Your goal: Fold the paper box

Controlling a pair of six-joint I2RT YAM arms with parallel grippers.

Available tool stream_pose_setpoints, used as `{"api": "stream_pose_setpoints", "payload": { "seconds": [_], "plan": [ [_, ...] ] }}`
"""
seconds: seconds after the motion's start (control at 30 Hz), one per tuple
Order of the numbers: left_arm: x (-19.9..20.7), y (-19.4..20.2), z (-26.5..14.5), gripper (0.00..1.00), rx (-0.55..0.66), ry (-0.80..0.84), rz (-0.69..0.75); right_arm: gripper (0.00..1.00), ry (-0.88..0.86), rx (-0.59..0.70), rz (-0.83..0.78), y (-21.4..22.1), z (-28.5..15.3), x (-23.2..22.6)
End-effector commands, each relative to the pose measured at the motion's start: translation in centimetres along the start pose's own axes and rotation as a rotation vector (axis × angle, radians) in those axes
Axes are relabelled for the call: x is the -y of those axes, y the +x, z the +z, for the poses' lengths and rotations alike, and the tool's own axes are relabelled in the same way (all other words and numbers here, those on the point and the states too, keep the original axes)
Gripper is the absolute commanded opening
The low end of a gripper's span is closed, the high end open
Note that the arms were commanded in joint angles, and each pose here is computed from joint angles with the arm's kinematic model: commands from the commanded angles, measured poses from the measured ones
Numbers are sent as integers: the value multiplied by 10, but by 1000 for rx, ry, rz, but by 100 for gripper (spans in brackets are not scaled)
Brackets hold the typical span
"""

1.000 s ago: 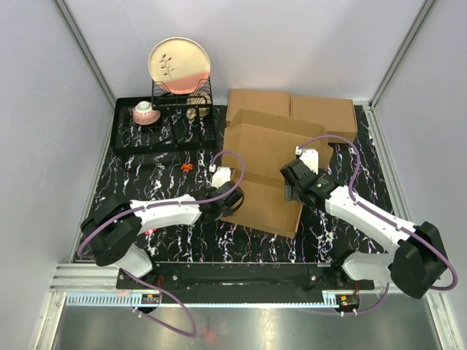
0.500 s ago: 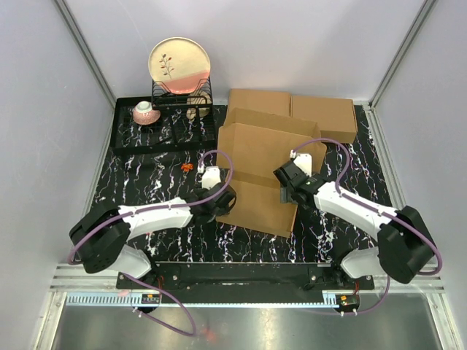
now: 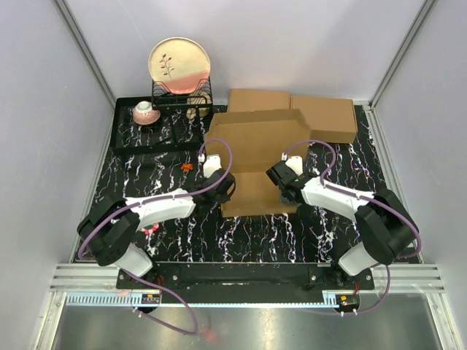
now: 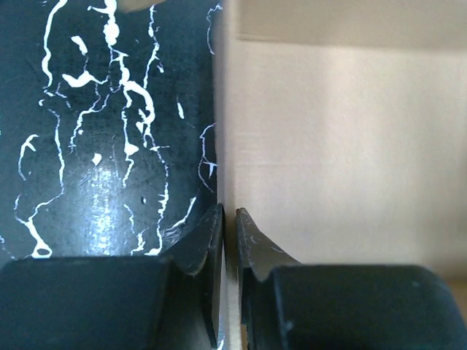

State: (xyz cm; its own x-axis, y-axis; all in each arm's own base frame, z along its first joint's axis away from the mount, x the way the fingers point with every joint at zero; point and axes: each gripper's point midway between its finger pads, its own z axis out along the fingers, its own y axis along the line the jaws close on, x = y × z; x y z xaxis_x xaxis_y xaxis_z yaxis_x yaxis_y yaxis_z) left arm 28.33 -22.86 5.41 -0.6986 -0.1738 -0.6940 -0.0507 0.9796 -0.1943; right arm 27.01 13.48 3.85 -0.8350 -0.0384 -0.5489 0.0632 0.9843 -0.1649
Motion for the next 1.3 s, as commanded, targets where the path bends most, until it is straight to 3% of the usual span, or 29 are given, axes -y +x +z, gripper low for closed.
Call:
{"api": "stream_pose_setpoints", "payload": {
  "seconds": [0.0, 0.17, 0.43, 0.6, 0.73, 0.8, 0.97, 1.1, 1.27],
  "plan": [
    [17, -4, 4, 10, 6, 63, -44, 47, -12, 86, 33, -32, -7, -8],
    [17, -3, 2, 13, 6, 77, -56, 47, 10, 91, 10, -38, -5, -4],
    [24, -16, 5, 22, 18, 71, 61, 37, -51, 63, 56, -28, -13, -9],
    [19, -15, 4, 22, 22, 65, 106, 69, -47, 89, 111, -28, -21, -1],
    [13, -12, 3, 22, 25, 60, 113, 73, -26, 120, 110, -42, -23, 3],
    [11, -11, 4, 22, 27, 58, 123, 71, -15, 112, 103, -45, -17, 4],
    [12, -14, 4, 21, 35, 65, 178, 53, -35, 117, 80, -52, -4, 0],
    [11, -11, 5, 20, 26, 72, 216, 47, -60, 151, 66, -58, -1, -5],
    [12, -9, 5, 18, 26, 87, 254, 28, -74, 127, 53, -52, 7, -9]
  ]
}}
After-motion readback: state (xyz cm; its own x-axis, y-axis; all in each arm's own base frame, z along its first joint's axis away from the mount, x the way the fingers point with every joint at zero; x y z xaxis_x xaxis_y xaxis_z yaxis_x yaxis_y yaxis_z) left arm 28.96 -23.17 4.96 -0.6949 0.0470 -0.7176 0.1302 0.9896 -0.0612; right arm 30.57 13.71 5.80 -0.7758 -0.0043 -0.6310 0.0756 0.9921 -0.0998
